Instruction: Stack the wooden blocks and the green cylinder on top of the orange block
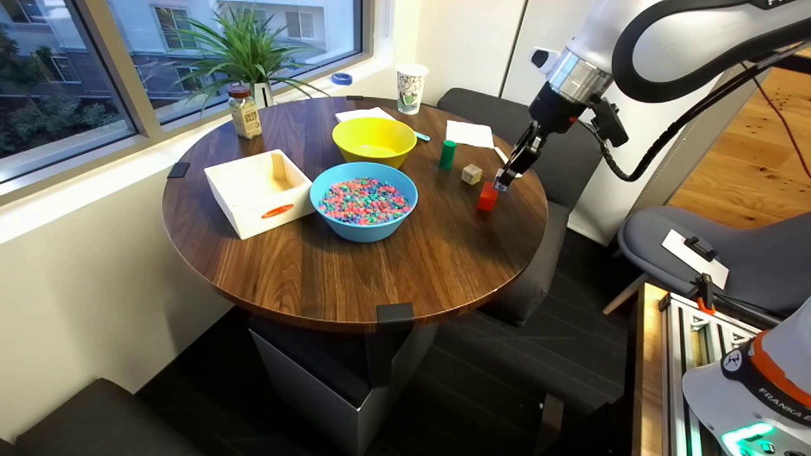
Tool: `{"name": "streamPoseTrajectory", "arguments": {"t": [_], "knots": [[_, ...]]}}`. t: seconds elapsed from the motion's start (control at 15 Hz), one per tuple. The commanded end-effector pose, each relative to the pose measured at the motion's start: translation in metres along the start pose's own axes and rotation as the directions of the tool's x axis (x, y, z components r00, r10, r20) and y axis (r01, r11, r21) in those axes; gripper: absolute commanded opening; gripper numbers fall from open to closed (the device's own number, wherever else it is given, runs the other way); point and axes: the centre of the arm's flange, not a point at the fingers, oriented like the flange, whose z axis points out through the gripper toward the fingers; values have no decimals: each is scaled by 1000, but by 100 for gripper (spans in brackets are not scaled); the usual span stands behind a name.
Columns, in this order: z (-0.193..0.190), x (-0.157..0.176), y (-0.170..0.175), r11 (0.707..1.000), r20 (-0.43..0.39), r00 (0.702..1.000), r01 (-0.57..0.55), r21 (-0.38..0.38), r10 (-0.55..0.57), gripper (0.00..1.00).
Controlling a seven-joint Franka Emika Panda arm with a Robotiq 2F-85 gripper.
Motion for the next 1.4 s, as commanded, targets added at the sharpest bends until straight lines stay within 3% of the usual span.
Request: {"name": "streamPoseTrajectory", "arguments": {"t": [0.0, 1.33], "knots": [[8, 2, 2, 1000, -16, 1000, 12, 23, -12, 10], [22, 14, 6, 999, -24, 999, 36, 35, -35, 11]]}}
